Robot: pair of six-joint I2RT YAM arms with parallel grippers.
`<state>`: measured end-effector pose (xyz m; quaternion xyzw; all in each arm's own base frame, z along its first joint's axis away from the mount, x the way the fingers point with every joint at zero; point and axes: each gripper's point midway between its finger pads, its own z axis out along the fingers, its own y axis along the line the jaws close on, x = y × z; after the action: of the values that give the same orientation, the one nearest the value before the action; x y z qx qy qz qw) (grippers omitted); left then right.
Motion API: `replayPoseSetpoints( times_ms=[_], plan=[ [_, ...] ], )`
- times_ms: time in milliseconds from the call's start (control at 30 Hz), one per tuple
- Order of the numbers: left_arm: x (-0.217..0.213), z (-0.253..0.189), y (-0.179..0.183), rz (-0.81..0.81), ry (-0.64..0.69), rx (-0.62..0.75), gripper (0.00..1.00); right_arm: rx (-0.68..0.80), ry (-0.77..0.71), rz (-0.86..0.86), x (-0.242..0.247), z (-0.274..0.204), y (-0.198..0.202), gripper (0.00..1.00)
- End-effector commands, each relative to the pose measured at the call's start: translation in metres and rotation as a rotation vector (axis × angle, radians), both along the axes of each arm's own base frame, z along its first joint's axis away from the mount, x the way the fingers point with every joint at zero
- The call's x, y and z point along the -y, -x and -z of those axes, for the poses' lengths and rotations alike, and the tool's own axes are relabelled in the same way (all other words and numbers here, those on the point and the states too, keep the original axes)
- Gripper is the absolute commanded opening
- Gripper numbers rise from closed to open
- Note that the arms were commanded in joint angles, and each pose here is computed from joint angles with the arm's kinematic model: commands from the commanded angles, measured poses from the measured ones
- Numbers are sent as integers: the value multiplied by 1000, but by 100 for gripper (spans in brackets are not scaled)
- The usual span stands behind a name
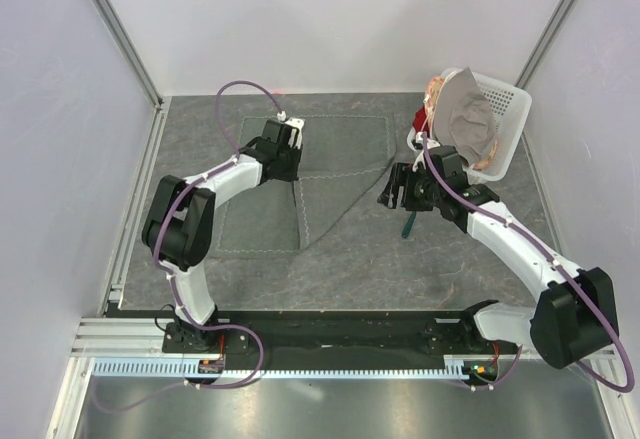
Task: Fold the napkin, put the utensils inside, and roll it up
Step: Fold the napkin
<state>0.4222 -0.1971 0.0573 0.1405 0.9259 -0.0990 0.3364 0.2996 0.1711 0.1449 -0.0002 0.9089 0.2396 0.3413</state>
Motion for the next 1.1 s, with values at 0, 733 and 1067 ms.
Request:
replayPoseSetpoints(
  times_ms=[0,733,1067],
  plan=[
    [-12,-47,-31,-31,-33,148,2,59,15,2,0,-17,-15,76],
    [-101,-37,-147,-266,155,129,2,84,19,31,8,-33,-9,78],
    [-127,-34,-189,-309,200,145,2,53,25,88,14,-24,-8,78]
  ],
)
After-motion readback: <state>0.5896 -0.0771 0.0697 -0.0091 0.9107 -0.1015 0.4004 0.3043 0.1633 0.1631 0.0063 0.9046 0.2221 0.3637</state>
